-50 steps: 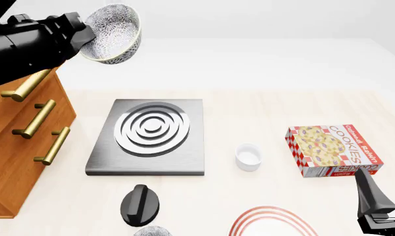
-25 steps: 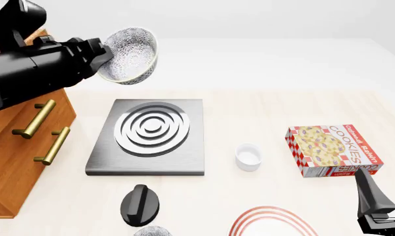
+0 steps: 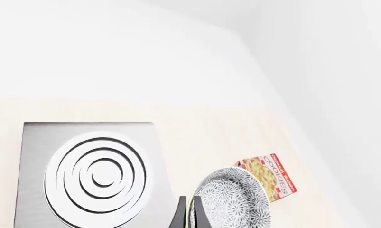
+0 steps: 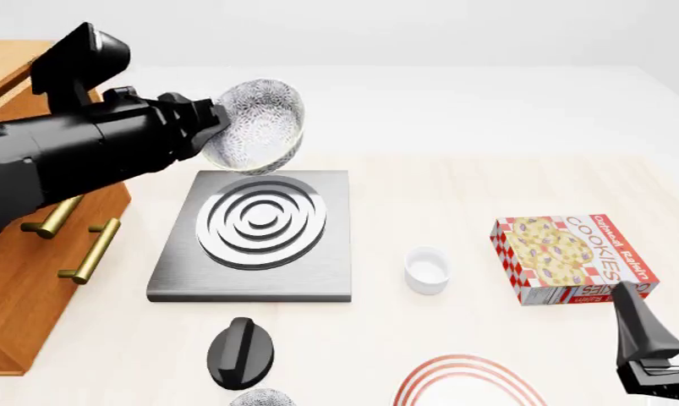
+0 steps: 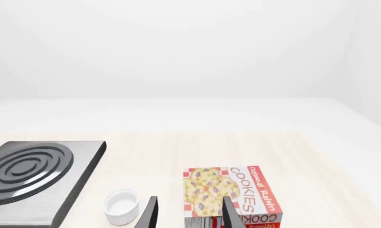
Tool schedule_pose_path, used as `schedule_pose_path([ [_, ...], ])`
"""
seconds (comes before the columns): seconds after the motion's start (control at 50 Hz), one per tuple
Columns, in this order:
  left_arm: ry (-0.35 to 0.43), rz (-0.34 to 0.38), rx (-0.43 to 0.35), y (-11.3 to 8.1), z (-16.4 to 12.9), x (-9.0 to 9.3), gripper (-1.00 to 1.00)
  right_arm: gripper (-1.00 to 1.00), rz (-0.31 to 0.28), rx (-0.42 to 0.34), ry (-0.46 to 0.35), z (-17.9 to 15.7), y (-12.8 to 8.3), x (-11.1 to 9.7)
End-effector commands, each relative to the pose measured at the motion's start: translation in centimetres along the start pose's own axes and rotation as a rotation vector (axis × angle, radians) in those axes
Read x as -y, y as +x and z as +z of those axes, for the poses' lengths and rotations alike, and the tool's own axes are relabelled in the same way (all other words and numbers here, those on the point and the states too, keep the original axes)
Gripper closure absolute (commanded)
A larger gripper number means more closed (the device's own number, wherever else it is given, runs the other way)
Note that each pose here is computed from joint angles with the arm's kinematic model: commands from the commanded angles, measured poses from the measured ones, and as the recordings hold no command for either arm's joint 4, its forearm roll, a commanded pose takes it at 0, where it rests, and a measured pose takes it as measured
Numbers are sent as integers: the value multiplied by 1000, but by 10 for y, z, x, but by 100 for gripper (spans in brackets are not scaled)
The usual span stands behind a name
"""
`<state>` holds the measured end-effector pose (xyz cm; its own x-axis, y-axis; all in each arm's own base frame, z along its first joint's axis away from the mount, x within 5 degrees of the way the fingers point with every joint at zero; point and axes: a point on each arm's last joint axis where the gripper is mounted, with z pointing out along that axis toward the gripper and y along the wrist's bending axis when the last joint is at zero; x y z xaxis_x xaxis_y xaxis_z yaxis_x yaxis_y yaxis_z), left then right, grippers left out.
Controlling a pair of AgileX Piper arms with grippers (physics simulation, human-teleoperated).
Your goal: Pick the akita bowl on the wooden cabinet and place it on the plate.
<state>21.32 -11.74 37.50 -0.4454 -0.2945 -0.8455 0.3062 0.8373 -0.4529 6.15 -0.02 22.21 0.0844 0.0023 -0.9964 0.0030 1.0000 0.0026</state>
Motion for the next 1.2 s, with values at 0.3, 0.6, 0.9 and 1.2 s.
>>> schedule_pose_path([
  [0.3,70,47,-92,34,11,12,100,-100,0,0,0,3,2,0],
  [0.6,98,70,-126,44,15,19,100,-100,2,0,1,0,4,0],
  [0.9,117,87,-159,53,22,26,100,-100,1,0,1,0,3,0],
  [1.2,137,91,-196,65,26,31,100,-100,1,0,1,0,1,0],
])
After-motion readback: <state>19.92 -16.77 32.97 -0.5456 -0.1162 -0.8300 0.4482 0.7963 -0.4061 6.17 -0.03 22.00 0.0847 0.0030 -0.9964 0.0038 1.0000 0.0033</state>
